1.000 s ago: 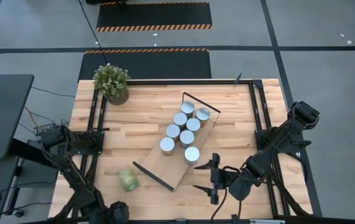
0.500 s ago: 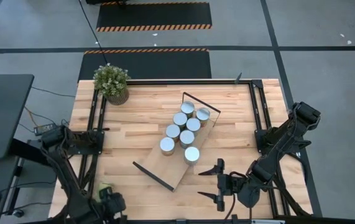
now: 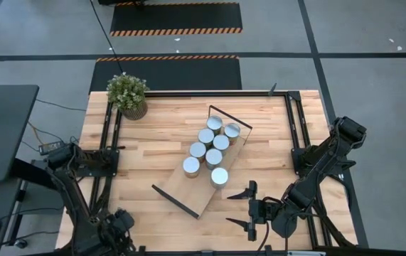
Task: Pick and place cans onto a shelf
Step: Put the canned pears on the shelf
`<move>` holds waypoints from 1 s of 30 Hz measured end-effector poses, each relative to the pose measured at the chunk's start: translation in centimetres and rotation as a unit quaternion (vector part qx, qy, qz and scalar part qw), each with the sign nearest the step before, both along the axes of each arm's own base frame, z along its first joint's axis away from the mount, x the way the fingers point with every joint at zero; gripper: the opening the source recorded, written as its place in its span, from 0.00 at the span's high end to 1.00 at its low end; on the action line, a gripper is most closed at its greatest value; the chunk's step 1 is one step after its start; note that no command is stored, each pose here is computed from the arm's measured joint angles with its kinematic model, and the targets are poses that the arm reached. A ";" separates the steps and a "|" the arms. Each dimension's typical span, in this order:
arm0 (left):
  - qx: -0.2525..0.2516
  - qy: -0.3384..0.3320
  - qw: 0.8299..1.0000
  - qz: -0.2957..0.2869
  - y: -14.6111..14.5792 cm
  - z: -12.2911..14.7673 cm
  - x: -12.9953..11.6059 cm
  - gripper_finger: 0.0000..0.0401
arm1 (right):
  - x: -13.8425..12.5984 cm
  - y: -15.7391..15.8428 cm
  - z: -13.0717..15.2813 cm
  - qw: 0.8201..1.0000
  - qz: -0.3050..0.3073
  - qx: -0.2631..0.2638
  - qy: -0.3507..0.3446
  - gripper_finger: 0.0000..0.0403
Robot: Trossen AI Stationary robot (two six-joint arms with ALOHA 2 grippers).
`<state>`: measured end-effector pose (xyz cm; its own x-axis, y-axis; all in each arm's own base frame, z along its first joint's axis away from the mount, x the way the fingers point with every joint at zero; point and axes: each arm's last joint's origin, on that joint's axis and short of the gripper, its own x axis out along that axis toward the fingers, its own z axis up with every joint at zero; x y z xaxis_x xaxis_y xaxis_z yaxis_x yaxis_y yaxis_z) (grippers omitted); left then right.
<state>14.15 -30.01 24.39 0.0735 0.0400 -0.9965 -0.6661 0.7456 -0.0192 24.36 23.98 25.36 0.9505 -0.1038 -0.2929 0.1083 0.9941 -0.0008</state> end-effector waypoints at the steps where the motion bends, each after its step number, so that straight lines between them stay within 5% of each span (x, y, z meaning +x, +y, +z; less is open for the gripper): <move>1: 0.000 0.001 1.000 -0.005 0.0 0.0 0.0 0.29 | 0.0 0.0 0.0 1.000 0.000 0.000 0.000 0.20; 10: 0.005 -0.005 0.999 -0.045 0.1 0.0 0.3 0.29 | -0.1 0.2 0.0 1.000 0.004 -0.003 0.001 0.20; 21: -0.061 -0.024 0.992 -0.106 -1.0 0.0 1.1 0.28 | -0.2 0.1 -0.3 1.000 0.003 -0.001 0.003 0.20; 30: -0.027 -0.020 0.997 -0.073 -0.4 0.0 0.9 0.05 | -0.2 0.1 -0.3 1.000 0.004 0.002 0.004 0.20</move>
<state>15.04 -30.44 24.38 0.1134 -0.0284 -0.9931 -0.5486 0.8316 -0.0864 24.17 24.06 25.05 0.9490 -0.0960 -0.3003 0.1012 0.9949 0.0017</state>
